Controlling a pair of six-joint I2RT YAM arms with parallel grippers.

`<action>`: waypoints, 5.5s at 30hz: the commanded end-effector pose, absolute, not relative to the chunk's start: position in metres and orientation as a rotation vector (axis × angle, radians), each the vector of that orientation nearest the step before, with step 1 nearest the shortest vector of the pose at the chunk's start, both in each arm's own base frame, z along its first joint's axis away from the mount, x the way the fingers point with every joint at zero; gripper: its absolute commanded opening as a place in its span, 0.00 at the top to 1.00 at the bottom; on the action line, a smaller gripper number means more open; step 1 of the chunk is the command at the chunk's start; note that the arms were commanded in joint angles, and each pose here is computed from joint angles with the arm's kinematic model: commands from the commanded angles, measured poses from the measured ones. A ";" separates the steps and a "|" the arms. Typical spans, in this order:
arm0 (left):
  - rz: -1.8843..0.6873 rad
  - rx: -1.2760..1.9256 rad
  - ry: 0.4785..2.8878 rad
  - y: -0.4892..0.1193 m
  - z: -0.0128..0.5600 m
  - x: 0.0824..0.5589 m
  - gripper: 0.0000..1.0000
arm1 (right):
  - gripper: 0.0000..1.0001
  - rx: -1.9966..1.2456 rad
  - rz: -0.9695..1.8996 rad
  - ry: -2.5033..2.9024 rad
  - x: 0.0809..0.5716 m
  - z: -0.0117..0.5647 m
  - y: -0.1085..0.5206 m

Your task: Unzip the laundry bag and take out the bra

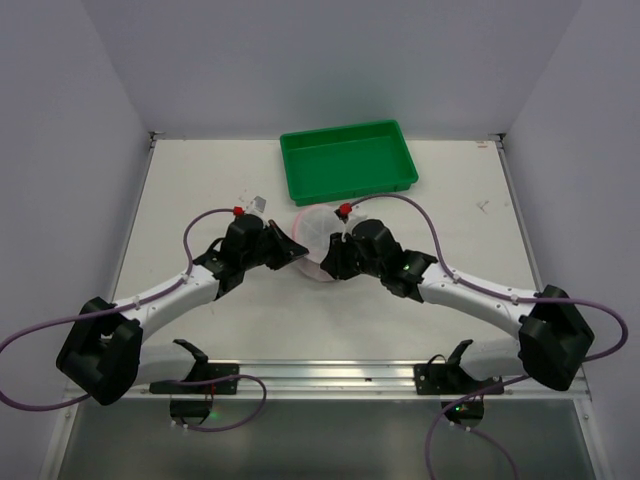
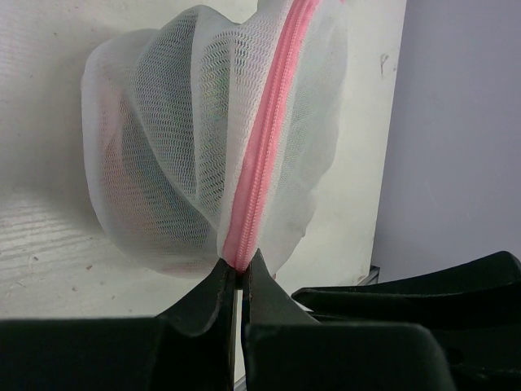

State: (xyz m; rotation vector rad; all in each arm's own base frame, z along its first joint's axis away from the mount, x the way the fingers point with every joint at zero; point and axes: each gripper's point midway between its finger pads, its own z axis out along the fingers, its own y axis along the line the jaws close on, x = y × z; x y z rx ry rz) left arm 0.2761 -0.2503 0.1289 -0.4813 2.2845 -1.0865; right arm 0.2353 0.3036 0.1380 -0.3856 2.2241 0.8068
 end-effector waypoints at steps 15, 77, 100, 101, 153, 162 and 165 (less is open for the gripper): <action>-1.146 -0.450 2.219 -0.259 0.159 0.286 1.00 | 0.80 -0.564 0.462 2.228 0.256 0.116 0.304; -1.195 -0.427 2.225 -0.265 0.157 0.283 1.00 | 0.74 -0.235 0.807 2.196 0.259 0.133 0.263; -1.089 -0.237 2.292 -0.259 0.162 0.289 1.00 | 0.34 -0.916 0.403 1.946 0.284 0.146 0.319; -1.091 -0.226 2.293 -0.259 0.163 0.289 1.00 | 0.34 -0.923 0.393 1.958 0.285 0.138 0.320; -0.968 -0.316 2.151 -0.205 0.187 0.282 1.00 | 0.77 0.129 0.824 2.282 0.293 0.144 0.261; -0.919 -0.305 2.171 -0.203 0.187 0.289 1.00 | 0.40 0.092 0.644 2.218 0.296 0.162 0.209; -0.934 -0.297 2.169 -0.207 0.188 0.291 1.00 | 0.40 -0.021 0.753 2.157 0.287 0.176 0.228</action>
